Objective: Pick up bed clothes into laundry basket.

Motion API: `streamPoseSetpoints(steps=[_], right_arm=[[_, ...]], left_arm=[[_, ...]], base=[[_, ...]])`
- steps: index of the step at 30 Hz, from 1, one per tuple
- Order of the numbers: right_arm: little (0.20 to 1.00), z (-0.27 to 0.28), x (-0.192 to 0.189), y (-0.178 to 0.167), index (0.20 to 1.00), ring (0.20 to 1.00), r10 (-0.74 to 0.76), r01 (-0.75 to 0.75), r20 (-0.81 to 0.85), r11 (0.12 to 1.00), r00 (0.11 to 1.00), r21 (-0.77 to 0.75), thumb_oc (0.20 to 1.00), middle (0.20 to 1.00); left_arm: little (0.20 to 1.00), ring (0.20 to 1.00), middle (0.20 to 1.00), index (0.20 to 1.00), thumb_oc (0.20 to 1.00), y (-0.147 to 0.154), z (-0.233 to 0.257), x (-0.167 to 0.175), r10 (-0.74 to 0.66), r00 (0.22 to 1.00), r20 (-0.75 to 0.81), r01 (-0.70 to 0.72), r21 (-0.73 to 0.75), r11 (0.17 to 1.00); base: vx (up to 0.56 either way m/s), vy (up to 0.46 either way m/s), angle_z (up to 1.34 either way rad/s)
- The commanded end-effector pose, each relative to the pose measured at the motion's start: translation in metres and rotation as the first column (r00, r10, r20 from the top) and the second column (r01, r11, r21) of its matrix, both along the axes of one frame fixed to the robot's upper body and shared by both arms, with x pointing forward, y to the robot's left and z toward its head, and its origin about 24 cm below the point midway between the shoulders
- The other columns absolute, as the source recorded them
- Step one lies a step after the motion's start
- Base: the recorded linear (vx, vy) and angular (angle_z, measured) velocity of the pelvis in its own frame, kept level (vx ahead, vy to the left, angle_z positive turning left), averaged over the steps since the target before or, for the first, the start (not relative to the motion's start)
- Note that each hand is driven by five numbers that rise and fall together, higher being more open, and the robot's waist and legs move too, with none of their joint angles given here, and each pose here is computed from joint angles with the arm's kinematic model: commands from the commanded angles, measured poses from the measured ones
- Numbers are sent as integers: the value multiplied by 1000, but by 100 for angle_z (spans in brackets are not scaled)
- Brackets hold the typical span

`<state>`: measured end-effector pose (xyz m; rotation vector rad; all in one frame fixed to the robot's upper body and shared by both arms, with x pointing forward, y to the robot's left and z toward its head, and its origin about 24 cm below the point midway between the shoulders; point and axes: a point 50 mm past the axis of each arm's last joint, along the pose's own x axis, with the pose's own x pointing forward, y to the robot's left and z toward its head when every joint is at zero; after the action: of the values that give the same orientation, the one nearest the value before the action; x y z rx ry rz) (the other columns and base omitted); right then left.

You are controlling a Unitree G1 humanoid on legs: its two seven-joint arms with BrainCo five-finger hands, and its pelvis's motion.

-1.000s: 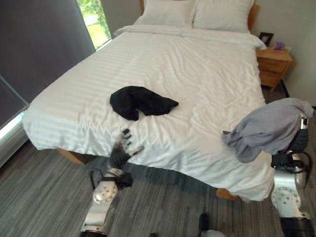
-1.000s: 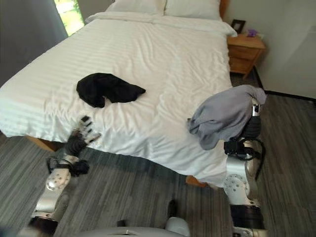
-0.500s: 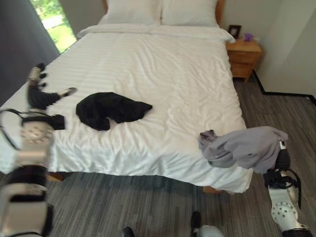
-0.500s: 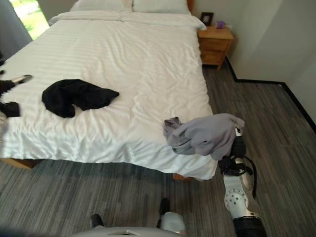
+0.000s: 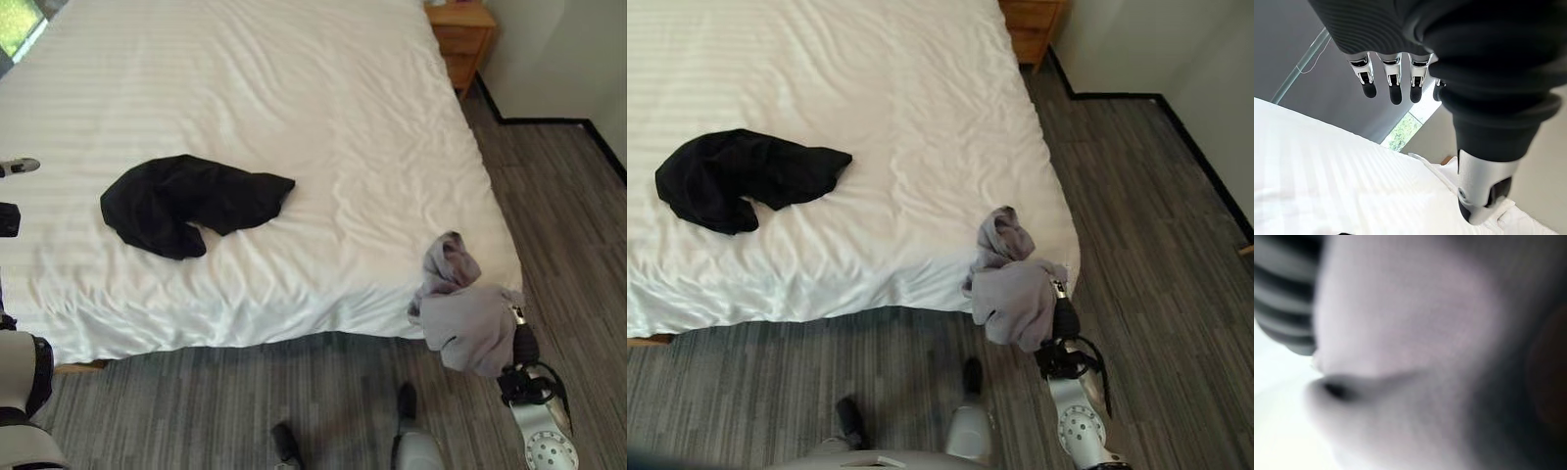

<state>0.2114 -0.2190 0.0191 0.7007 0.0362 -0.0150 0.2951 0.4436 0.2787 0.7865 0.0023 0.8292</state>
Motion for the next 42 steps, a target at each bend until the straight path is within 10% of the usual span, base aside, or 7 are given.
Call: streamPoseSetpoints(steps=[1, 27, 28, 29, 42], right_arm=[[200, 41, 21, -5, 200, 200, 1, 3, 215, 1000, 977, -17, 200, 200], [200, 61, 25, 9, 200, 200, 128, -123, 290, 992, 948, -36, 200, 200], [200, 65, 24, 7, 200, 200, 128, -119, 300, 992, 945, -48, 200, 200], [200, 67, 24, 6, 200, 200, 128, -117, 311, 992, 942, -52, 200, 200], [200, 71, 15, 4, 200, 200, 180, -160, 336, 983, 924, -88, 200, 200]], left_arm=[[1000, 1000, 1000, 1000, 1000, -5, 44, -4, -14, 992, 126, 7, 62, 998], [1000, 1000, 1000, 1000, 1000, 7, 34, -10, 142, 987, -70, -133, 128, 983], [784, 784, 784, 784, 784, 7, 32, -10, 140, 986, -89, -128, 136, 982], [200, 200, 200, 200, 200, 8, 28, -10, 144, 982, -119, -126, 145, 981], [200, 200, 200, 200, 200, -1, -7, 6, 70, 967, -245, -43, 114, 993]], base=[[-22, 5, 6], [-5, -23, -3], [-35, -25, 11], [-29, -7, 4], [-2, 0, -4]])
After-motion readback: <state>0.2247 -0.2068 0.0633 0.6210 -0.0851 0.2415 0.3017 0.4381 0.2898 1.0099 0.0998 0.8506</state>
